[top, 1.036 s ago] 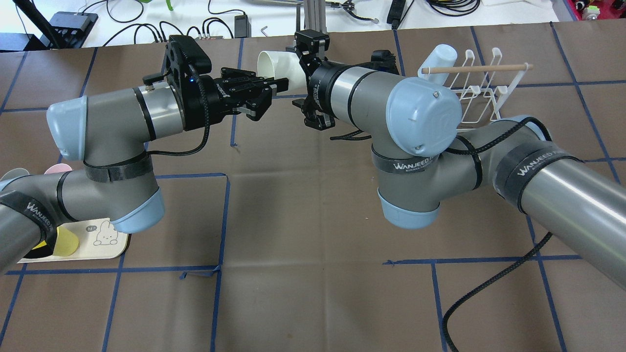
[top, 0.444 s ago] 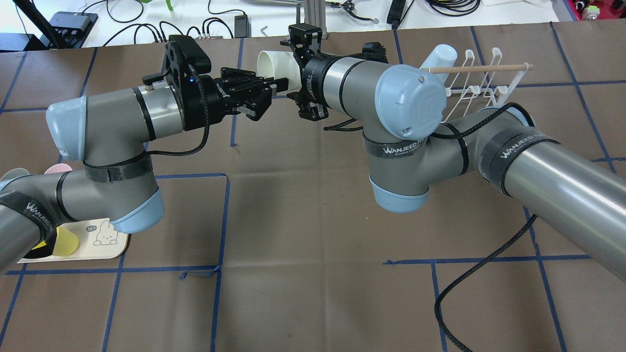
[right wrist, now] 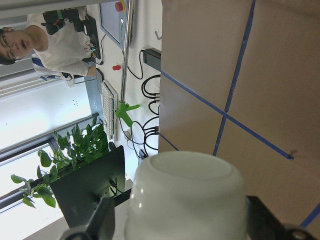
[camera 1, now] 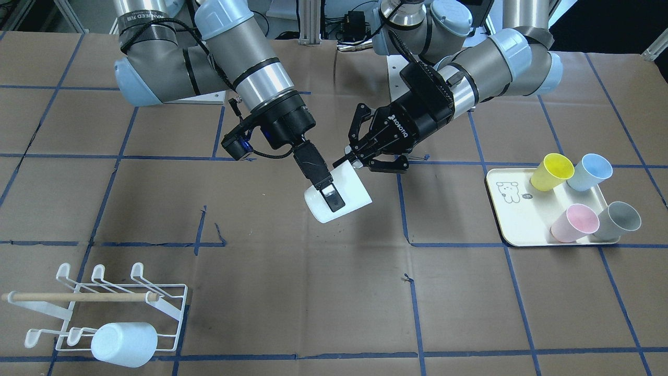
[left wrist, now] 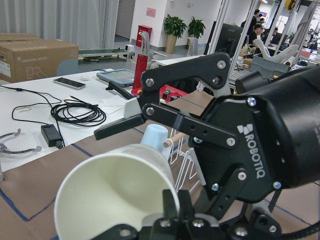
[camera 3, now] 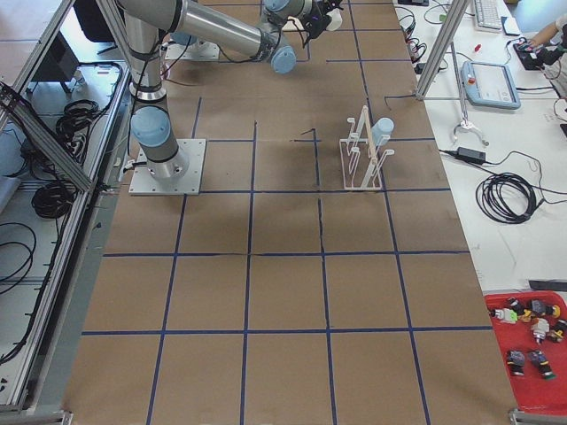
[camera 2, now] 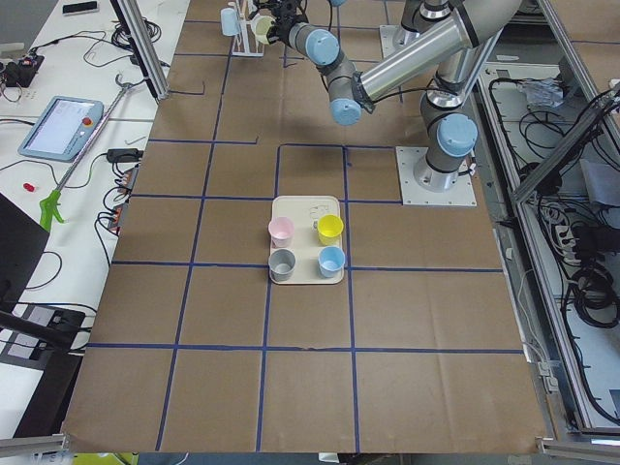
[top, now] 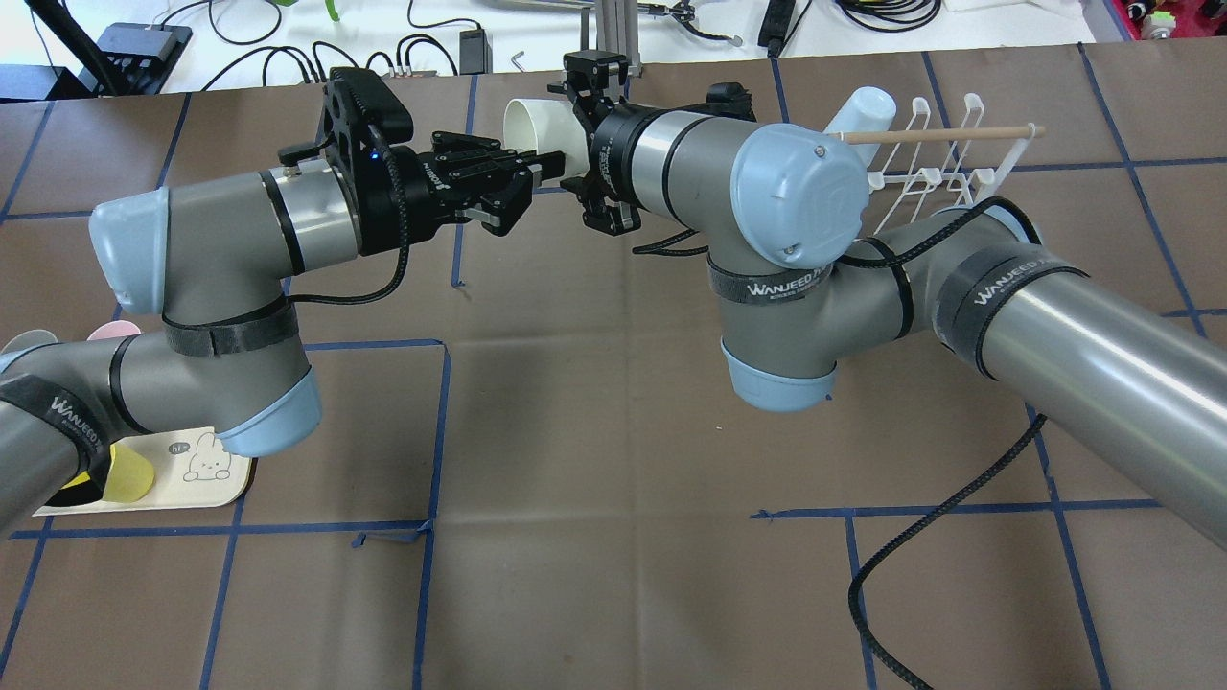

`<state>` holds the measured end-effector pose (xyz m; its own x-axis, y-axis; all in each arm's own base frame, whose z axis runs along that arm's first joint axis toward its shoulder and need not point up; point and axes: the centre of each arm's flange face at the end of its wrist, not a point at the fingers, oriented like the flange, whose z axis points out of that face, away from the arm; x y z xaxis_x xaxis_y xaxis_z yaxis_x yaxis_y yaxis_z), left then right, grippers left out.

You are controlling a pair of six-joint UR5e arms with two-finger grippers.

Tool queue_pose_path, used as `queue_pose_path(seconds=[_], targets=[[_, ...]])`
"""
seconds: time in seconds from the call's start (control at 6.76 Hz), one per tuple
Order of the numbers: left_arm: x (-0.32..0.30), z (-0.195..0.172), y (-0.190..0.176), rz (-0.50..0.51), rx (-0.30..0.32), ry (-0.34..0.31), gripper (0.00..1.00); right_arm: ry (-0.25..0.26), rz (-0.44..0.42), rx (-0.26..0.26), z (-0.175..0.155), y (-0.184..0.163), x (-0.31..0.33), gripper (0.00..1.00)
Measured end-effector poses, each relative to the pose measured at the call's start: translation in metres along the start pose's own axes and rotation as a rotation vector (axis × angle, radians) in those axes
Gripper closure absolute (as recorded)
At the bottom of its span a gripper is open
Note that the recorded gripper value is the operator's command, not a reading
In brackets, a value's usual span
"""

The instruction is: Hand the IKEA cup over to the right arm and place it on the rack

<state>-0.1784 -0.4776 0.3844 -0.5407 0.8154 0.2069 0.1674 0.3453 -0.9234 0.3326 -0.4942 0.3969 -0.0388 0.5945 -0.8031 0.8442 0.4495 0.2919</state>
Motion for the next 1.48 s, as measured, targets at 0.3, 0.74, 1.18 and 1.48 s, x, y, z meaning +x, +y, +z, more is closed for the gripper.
queue_pose_path(seconds=[0.3,0.74,1.18,1.48], targets=[[0.000,0.000,0.000,0.001,0.001,0.000,0.85,-0.001,-0.003,0.000,-0.001,0.000,0.000,0.56],[-0.001,-0.001,-0.005,-0.016,0.004,-0.007,0.06,-0.006,-0.005,0.000,-0.003,0.001,-0.002,0.61],[-0.003,-0.005,-0.007,-0.064,0.011,-0.013,0.01,-0.011,-0.007,0.000,-0.004,0.002,-0.003,0.64],[-0.009,-0.026,-0.015,-0.066,0.031,-0.057,0.01,-0.014,-0.012,0.001,-0.004,0.002,-0.004,0.67]])
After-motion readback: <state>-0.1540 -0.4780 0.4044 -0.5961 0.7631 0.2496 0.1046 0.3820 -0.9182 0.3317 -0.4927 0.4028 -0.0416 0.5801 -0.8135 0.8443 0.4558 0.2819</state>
